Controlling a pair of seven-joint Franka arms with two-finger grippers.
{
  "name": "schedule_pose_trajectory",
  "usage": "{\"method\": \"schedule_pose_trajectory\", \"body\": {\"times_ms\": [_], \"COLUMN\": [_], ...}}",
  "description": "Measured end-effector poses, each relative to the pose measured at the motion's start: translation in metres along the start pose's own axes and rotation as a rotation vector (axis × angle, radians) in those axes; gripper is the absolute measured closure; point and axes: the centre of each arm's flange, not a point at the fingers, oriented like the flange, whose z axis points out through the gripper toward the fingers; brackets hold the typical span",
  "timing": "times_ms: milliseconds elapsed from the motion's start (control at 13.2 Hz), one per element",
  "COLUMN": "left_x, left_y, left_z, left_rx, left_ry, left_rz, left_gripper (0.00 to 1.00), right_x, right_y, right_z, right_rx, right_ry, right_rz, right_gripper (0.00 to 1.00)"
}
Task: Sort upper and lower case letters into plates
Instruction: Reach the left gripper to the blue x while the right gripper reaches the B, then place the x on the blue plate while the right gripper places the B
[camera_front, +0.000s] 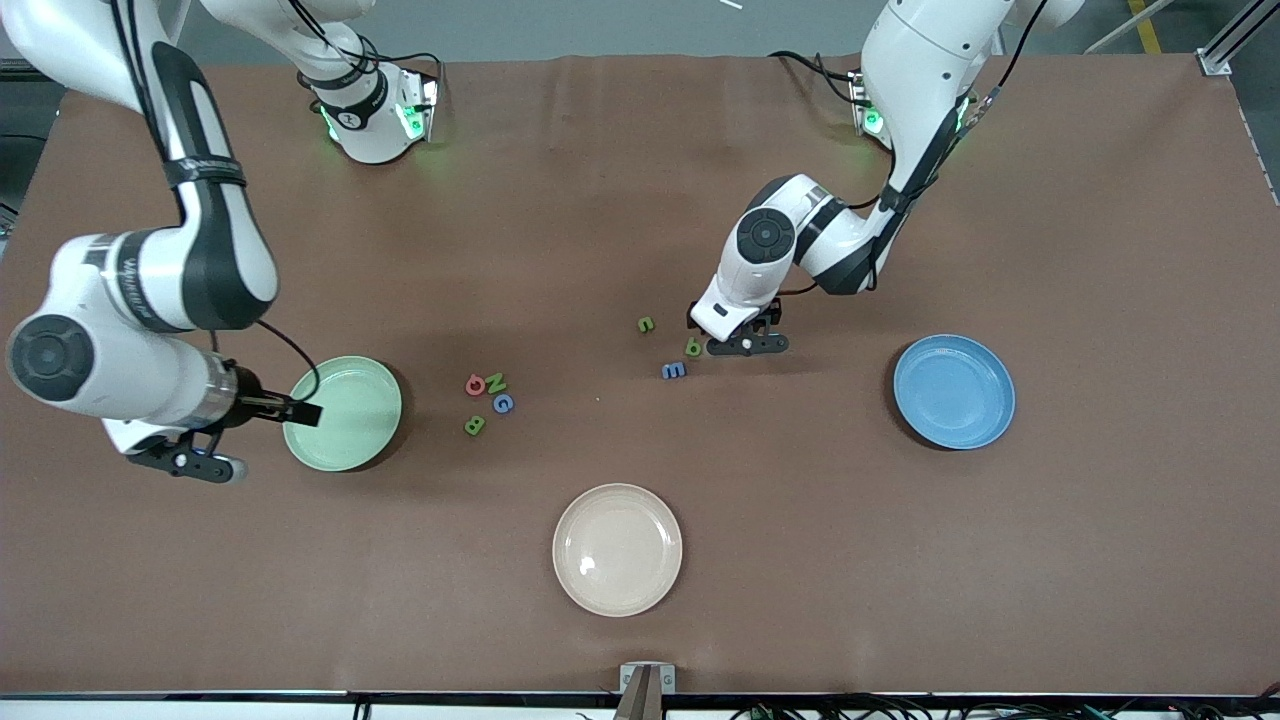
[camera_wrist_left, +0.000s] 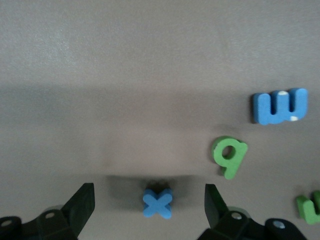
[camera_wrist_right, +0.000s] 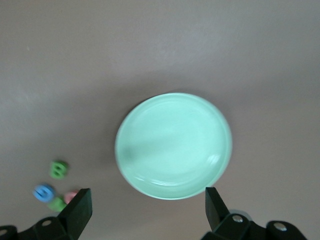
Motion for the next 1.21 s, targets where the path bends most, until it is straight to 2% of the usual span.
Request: {"method": "schedule_pose_trajectory", "body": {"times_ms": [76,152,228,607,834,910,986,1214], "left_x": [0.000,-0.001,-0.001,-0.013,-0.018,-0.017,-0.017,-0.016], "left_y": [0.000,0.000,0.000,0.006,0.009,0.010,0.010,0.010], "left_z": [0.003,0.003,0.003,0.008,0.009,0.007,0.006,0.006], "left_rx": [0.001,0.001,0.001,0.022,0.029,0.027,0.026,0.025], "left_ry": [-0.002,-0.003,-0.003,-0.022,-0.027,-0.024,-0.023,-0.022], "left_rz": [-0.004,-0.009,-0.018,-0.027,-0.023,-0.023,-0.023,-0.024], "left_gripper": [0.10,0.10,0.15,0.22,0.27,0.37,0.41,0.44], "right_x": [-0.011,-0.022,-0.030,-0.052,-0.065,-0.065,-0.063,-0.064], "right_y": [-0.019,-0.037,-0.050,-0.104,-0.132,-0.133,-0.133,-0.136], "right_z": [0.013,0.025,0.035,0.098,0.136,0.141,0.146,0.157], "right_rx": [0.006,0.013,0.025,0.085,0.086,0.081,0.076,0.072], "right_ry": [0.015,0.032,0.052,0.119,0.117,0.114,0.111,0.108], "right_rz": [0.068,0.104,0.116,0.228,0.257,0.261,0.267,0.284], "right_gripper": [0.00,0.00,0.00,0.00,0.00,0.00,0.00,0.03]}}
